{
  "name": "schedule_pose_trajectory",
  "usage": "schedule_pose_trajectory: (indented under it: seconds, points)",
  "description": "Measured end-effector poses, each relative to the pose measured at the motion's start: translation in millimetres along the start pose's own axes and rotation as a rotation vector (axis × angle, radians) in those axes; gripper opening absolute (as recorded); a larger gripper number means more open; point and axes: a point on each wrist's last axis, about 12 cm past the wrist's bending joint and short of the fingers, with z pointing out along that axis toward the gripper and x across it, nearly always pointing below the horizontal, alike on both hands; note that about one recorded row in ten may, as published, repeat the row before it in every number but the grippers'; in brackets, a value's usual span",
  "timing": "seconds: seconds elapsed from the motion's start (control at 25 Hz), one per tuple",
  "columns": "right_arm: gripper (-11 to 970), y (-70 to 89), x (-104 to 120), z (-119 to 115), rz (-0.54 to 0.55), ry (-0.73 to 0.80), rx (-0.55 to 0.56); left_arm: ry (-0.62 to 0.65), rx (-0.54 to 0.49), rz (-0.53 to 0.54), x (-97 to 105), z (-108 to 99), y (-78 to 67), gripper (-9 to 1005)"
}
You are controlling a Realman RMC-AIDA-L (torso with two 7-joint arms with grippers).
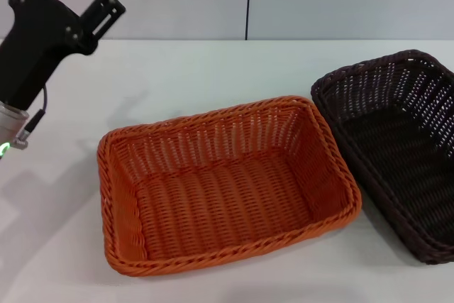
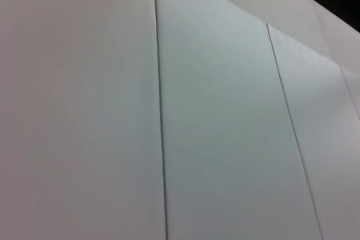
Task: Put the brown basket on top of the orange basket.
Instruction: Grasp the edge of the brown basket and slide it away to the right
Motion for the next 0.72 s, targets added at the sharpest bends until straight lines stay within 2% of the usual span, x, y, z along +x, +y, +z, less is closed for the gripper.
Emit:
schedule_pose_trajectory:
  seconds: [0.12,0.52,0.72]
  points:
    - [569,16.2,14.4,5.0,0.017,0.068,-0.097,-0.014,-0.032,0.007,-1.5,1.0,4.2,813]
    - [570,30.2,25.7,16.7,-0.008,0.148,-0.171,-0.023,-0.052,0.033,-0.7,6.2,6.3,813]
    - [570,40.9,28.1,27.9,-0.036,0.2,-0.264,-0.031,-0.071,0.04,0.2,8.5,6.1,813]
